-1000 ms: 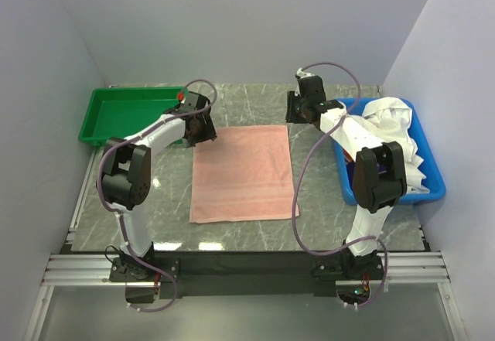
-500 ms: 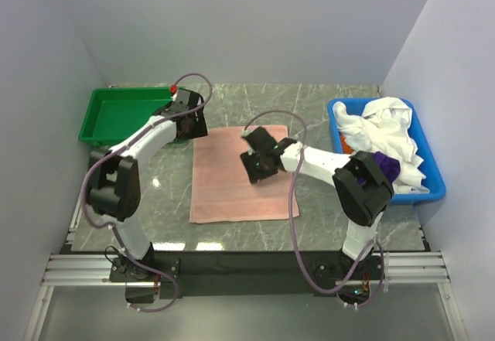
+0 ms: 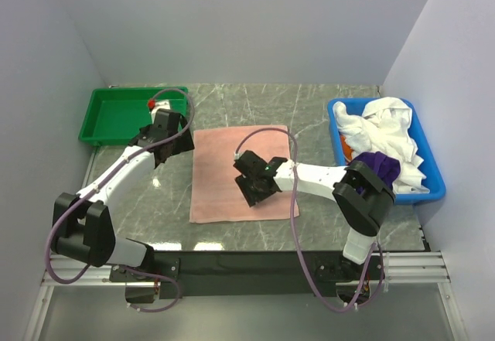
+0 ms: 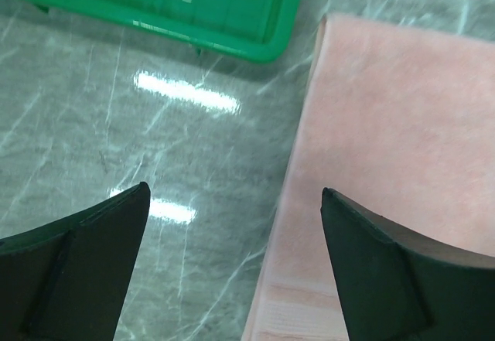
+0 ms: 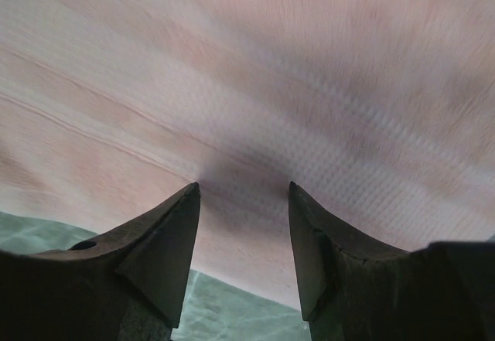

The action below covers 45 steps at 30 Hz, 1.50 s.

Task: Fold and stack the towels
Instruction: Fold the towel

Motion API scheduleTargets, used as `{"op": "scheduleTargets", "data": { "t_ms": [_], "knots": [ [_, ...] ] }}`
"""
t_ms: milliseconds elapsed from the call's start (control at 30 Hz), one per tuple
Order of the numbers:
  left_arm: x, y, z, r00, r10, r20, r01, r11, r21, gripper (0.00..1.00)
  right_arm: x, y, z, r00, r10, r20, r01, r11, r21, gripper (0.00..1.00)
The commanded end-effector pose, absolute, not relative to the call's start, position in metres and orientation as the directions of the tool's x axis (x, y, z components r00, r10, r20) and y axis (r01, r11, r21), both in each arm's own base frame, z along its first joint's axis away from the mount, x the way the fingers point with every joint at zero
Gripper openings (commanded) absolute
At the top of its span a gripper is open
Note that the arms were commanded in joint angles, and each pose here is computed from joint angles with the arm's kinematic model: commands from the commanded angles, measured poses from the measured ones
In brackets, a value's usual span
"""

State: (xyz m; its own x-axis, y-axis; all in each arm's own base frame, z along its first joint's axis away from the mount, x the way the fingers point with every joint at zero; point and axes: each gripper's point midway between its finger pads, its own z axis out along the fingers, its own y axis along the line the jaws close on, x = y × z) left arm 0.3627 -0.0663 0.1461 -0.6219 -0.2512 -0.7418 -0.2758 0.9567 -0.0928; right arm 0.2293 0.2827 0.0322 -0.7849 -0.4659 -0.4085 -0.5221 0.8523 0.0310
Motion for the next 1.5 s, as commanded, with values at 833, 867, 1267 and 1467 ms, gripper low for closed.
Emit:
{"op": "scheduleTargets", "data": {
  "t_ms": [833,867,1267,1467],
  "knots": [
    [0.4,-0.098,0.147,-0.699,-0.102,-0.708,-0.079,0.995,-0.066,0.97,0.324,0.218,0.129,-0.684,-0.455,-0.57,-0.51,0.857,-0.071,0.56],
    [0.408,-0.1,0.154,-0.688,-0.07,-0.722,-0.05,0.998,-0.049,0.97,0.341,0.216,0.141,-0.665,-0.448,-0.598,-0.519,0.853,-0.063,0.55],
    [0.437,-0.118,0.131,-0.726,0.087,-0.682,0.114,0.994,0.006,0.98,0.443,0.179,0.112,-0.63,-0.544,-0.554,-0.629,0.776,-0.048,0.54],
    [0.431,-0.12,0.13,-0.724,0.088,-0.684,0.129,0.992,-0.009,0.97,0.477,0.156,0.083,-0.653,-0.604,-0.457,-0.611,0.777,-0.154,0.53]
  ]
}}
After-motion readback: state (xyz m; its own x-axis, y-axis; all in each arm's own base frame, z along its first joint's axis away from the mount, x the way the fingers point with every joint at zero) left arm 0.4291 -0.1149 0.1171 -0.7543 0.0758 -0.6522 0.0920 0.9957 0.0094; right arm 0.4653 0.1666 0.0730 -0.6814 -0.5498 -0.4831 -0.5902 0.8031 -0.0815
